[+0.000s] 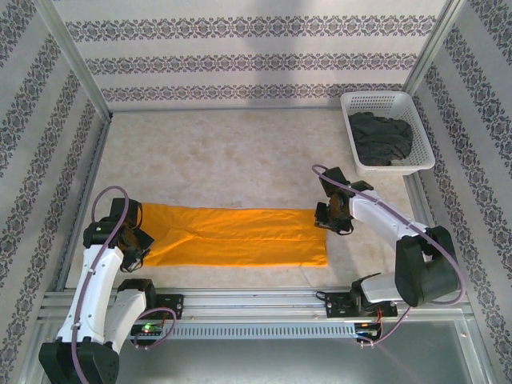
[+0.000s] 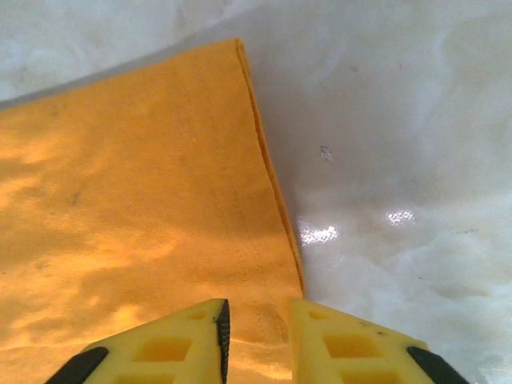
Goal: Fold and stack the t-shirts
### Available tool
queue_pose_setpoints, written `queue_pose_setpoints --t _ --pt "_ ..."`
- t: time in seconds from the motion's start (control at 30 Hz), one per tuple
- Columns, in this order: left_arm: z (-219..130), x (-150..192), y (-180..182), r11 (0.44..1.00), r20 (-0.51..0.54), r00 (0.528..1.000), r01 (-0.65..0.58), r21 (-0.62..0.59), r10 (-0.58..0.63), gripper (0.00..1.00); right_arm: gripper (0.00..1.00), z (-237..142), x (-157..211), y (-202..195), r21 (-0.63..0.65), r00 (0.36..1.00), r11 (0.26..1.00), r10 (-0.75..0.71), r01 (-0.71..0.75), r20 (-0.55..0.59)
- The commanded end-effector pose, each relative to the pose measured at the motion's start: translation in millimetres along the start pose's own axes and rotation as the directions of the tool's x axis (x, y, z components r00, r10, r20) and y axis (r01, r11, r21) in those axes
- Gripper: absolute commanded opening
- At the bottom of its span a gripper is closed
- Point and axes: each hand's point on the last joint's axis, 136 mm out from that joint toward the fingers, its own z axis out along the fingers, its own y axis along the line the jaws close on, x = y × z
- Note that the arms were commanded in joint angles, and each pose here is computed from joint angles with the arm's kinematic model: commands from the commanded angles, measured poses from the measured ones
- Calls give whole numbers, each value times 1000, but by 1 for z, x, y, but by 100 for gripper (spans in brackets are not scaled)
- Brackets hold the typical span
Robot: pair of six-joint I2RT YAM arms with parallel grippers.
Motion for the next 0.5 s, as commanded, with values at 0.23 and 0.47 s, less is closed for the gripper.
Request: queue_pose_setpoints --t 0.23,0.47 --pt "-16 12 5 998 -54 997 56 2 -56 0 27 7 0 26 -63 1000 998 19 -19 -15" --pt "-6 12 11 999 -39 998 41 -17 -41 0 27 15 -6 37 -71 1000 997 6 -8 -29"
